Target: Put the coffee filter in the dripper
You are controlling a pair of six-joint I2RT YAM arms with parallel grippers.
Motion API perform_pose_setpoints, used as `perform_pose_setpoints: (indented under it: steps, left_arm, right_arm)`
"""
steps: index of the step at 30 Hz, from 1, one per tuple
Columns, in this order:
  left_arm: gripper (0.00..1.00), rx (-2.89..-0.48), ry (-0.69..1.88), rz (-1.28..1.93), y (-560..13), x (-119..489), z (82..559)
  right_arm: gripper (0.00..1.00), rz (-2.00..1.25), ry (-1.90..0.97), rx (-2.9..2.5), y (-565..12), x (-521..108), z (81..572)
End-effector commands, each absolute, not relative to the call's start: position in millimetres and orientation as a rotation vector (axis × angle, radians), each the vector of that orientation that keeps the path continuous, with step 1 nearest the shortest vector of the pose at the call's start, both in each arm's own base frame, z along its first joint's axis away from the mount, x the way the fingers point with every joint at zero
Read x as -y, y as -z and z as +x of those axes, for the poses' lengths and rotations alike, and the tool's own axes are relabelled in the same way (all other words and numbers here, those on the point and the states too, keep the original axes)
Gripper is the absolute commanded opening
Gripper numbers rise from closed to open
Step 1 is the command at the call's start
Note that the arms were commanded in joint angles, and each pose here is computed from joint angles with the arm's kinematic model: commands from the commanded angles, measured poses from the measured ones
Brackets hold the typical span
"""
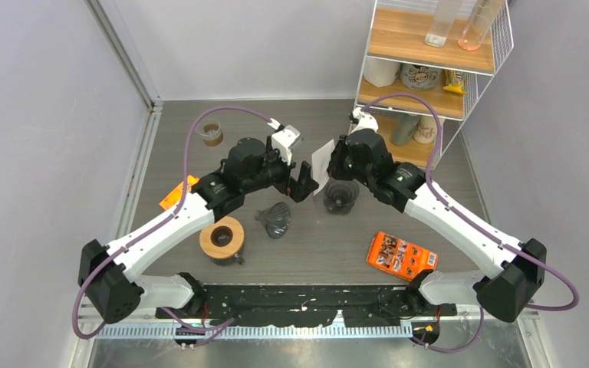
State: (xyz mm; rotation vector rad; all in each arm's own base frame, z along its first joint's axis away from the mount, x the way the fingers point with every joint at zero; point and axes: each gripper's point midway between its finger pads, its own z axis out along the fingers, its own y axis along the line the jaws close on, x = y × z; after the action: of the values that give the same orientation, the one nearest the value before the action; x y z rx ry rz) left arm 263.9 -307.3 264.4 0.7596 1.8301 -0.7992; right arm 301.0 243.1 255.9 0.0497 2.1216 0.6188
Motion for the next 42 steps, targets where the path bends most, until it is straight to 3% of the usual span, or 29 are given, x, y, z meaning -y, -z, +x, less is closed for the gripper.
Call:
perform_pose_setpoints:
  steps: [1, 11, 22, 42]
  left_arm:
    - [1.0, -1.756, 0.782, 0.643, -296.7, 320.4, 281.8]
    - [1.0, -1.779, 0.701, 0.52, -288.4, 316.7, 298.2]
    - [1.0, -1.744, 0.692, 0.646, -274.6, 321.5, 282.1]
    - [0.99, -1.754, 0.484, 0.364, -278.5, 280.5, 308.4]
  right_arm:
    - [0.05, 0.123, -0.639, -2.109, -271.0, -250.0, 301.2]
    - [0.05, 0.096, -0.657, -2.13, -270.2, -258.9, 300.0]
    - [0.05, 0.078, -0.683, -2.142, -269.8, -266.5, 301.0]
    - [0.05, -0.016, -0.69, -2.155, -262.0, -270.7, 295.5]
